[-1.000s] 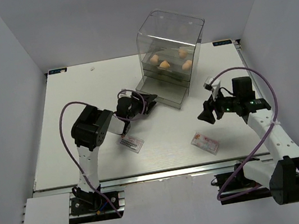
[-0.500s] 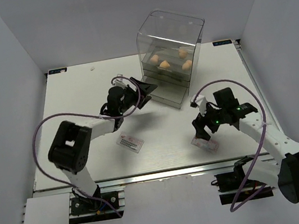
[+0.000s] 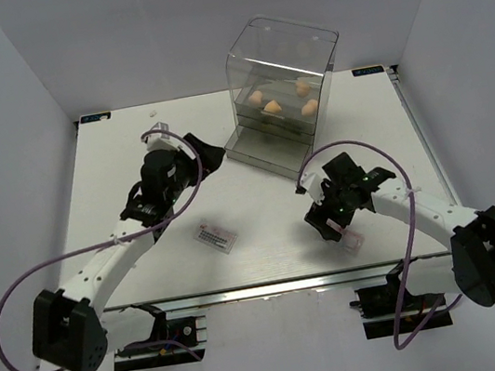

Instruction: Organize the makeup

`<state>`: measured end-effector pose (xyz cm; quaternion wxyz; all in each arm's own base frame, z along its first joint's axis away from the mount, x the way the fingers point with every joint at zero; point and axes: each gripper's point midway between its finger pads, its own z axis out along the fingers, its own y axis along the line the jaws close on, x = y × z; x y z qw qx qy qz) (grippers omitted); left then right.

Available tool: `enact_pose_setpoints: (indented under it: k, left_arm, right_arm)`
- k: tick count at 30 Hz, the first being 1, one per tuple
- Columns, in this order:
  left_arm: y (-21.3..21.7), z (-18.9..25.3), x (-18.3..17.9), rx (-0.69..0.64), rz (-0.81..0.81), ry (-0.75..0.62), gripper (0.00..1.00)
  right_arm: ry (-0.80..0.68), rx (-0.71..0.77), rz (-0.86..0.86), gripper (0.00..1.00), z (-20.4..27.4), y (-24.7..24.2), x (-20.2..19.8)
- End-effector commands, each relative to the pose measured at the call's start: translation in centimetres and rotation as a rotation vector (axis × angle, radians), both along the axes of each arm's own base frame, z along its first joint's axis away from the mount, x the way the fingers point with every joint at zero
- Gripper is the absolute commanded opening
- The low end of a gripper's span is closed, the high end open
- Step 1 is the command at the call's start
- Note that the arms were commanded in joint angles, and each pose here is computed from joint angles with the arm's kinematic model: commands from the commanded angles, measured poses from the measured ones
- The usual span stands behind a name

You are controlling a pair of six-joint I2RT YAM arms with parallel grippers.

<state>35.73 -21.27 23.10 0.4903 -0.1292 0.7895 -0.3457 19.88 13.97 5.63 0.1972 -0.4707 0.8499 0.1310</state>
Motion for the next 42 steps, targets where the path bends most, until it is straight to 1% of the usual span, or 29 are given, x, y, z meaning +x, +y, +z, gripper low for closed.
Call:
enact_pose_setpoints:
  k: [1, 7, 9, 15, 21, 24, 25, 27, 28, 30, 31, 33, 34, 35, 37, 38, 41, 42]
  left_arm:
    - [4.5, -2.2, -1.9, 0.144, 0.117, 0.056, 0.98]
    - [6.6, -2.0, -4.2, 0.134, 0.164, 0.047, 0.98]
    - [7.0, -2.9, -4.9, 0.137, 0.173, 0.070, 0.98]
    - [8.2, -3.7, -6.0, 0.138, 0.216, 0.094, 0.98]
    - [8.9, -4.0, -6.6, 0.140, 0.238, 0.099, 0.98]
    - [9.0, -4.4, -6.8, 0.139, 0.244, 0.110, 0.98]
    - [9.0, -4.7, -6.9, 0.138, 0.243, 0.118, 0.98]
    - [9.0, -5.2, -7.1, 0.126, 0.247, 0.130, 0.98]
    - [9.0, -5.7, -7.3, 0.120, 0.246, 0.142, 0.98]
    - [9.0, -6.2, -7.6, 0.112, 0.248, 0.151, 0.98]
    - [9.1, -6.4, -7.8, 0.107, 0.252, 0.156, 0.98]
    - [9.3, -6.8, -8.0, 0.109, 0.259, 0.167, 0.98]
    - [9.4, -6.7, -8.2, 0.105, 0.262, 0.165, 0.98]
    - [9.5, -6.8, -8.3, 0.108, 0.264, 0.167, 0.98]
    - [9.7, -7.0, -8.5, 0.109, 0.272, 0.175, 0.98]
    - [9.9, -6.9, -8.6, 0.107, 0.277, 0.171, 0.98]
    - [10.1, -7.1, -8.9, 0.107, 0.285, 0.175, 0.98]
    - [10.3, -7.1, -9.0, 0.110, 0.290, 0.175, 0.98]
  right_arm:
    - [-0.018, -0.105, 0.025, 0.89, -0.4, -1.0, 0.3]
    - [0.015, -0.176, 0.054, 0.89, -2.4, -1.3, -0.3]
    - [0.014, -0.204, 0.057, 0.89, -3.1, -1.5, -0.5]
    - [0.043, -0.254, 0.081, 0.89, -4.9, -2.3, -1.5]
    - [0.065, -0.276, 0.104, 0.80, -6.1, -3.3, -2.6]
    - [0.045, -0.255, 0.130, 0.69, -5.7, -2.9, -2.6]
    - [0.029, -0.244, 0.140, 0.61, -5.4, -2.7, -2.3]
    - [-0.001, -0.229, 0.173, 0.50, -4.9, -2.3, -1.8]
    - [-0.023, -0.217, 0.182, 0.38, -4.3, -1.9, -1.2]
    - [-0.041, -0.196, 0.226, 0.30, -3.6, -1.2, -0.8]
    - [-0.064, -0.179, 0.242, 0.21, -2.7, -0.6, -0.1]
    - [-0.067, -0.146, 0.310, 0.12, -1.8, 0.3, 0.1]
    - [-0.092, -0.095, 0.339, 0.04, -0.1, 1.8, 0.9]
    - [-0.095, -0.074, 0.362, 0.00, 0.7, 2.5, 1.2]
    - [-0.094, -0.030, 0.379, 0.00, 2.2, 3.9, 1.9]
    - [-0.135, 0.031, 0.387, 0.00, 4.5, 5.6, 3.2]
    - [-0.201, 0.110, 0.338, 0.00, 7.3, 8.2, 6.0]
    - [-0.246, 0.140, 0.321, 0.00, 9.0, 9.5, 7.6]
